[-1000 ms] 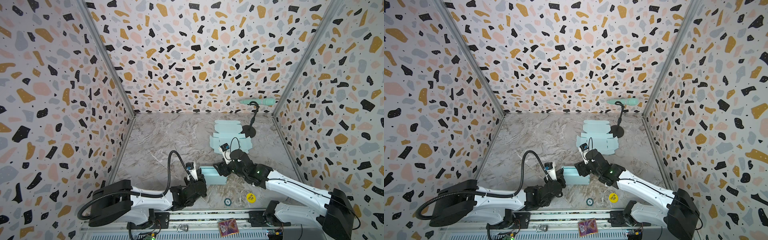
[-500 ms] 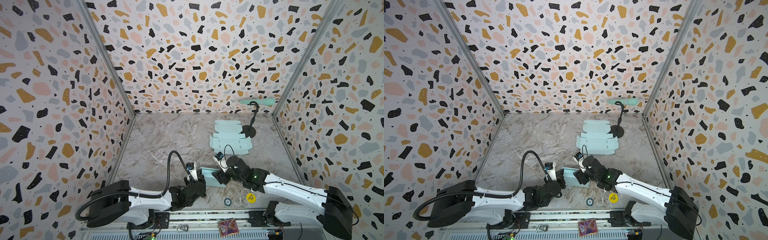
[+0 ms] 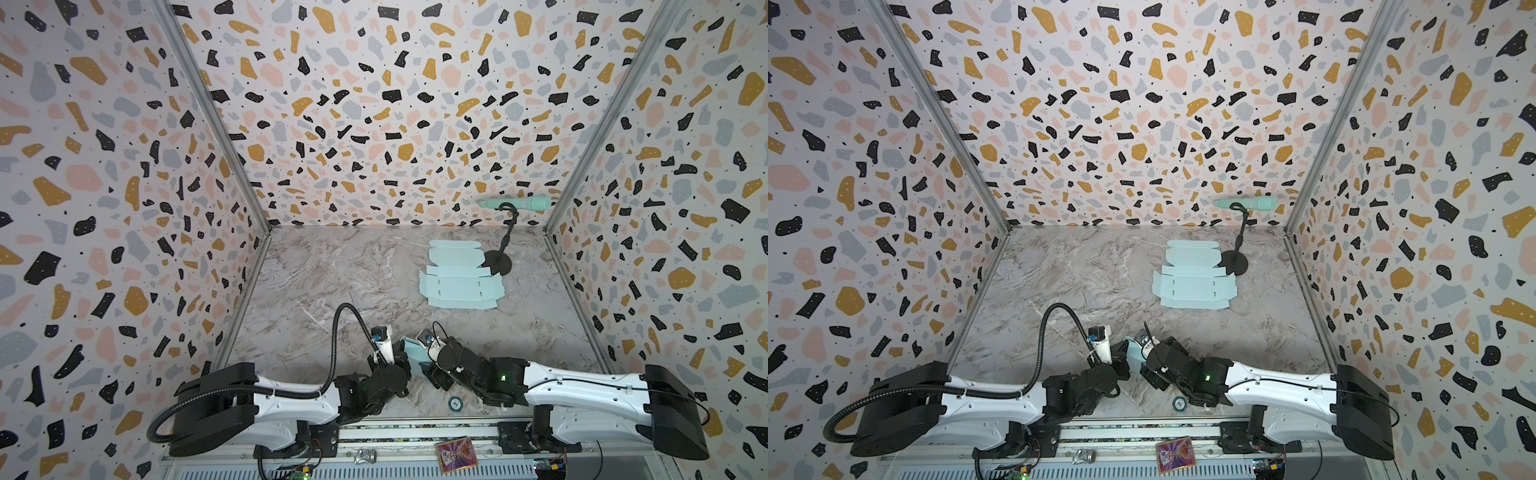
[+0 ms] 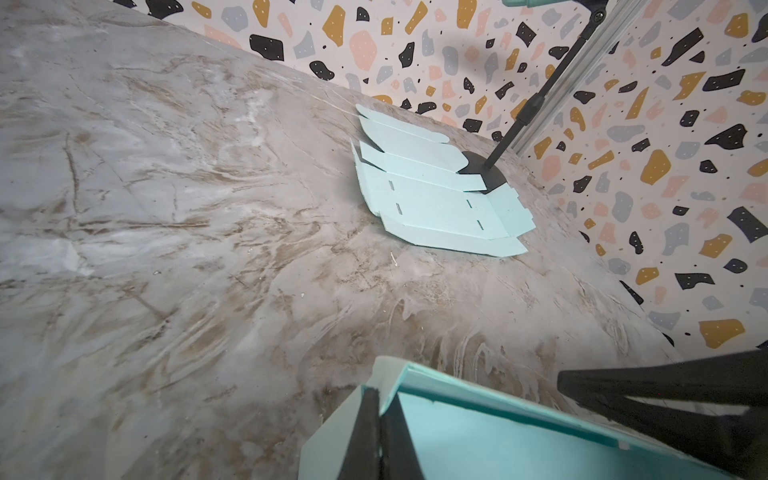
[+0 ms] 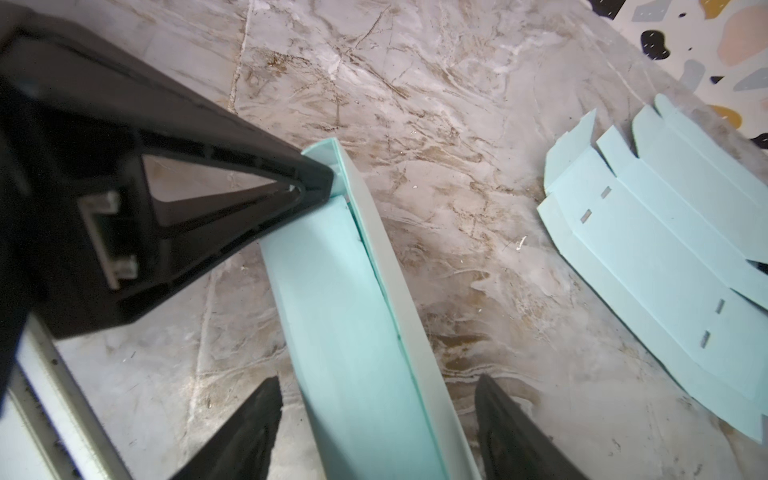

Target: Fold the paper box

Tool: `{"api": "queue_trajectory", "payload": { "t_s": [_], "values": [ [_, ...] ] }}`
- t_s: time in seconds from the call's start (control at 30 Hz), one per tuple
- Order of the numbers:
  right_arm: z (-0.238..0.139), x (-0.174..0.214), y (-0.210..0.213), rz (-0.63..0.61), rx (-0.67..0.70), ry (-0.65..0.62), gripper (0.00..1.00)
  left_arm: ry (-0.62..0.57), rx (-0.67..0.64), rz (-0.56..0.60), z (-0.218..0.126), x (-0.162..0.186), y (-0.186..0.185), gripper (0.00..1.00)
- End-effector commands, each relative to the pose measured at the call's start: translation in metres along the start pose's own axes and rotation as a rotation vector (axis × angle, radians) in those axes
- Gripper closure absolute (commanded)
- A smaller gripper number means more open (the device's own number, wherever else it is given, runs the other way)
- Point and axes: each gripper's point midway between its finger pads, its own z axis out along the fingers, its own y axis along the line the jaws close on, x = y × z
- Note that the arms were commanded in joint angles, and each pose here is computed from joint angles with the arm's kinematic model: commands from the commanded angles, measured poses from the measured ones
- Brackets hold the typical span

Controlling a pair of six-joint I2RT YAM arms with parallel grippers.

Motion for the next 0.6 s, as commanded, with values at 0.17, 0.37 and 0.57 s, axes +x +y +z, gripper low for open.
{"api": "queue_trajectory", "payload": {
  "t_s": [0.17,0.37,0.57],
  "values": [
    [0.003,0.024,0.000,-0.088,0.140,0.041,0.26,0.099,-0.024,0.027,-0.001,0.026,0.020,1.00],
    [0.007,0.026,0.002,-0.097,0.152,0.057,0.41,0.158,0.016,0.037,-0.006,0.031,0.013,0.80],
    [0.005,0.022,0.002,-0.111,0.167,0.035,0.53,0.197,0.123,-0.030,-0.032,0.012,0.002,0.47]
  ]
}}
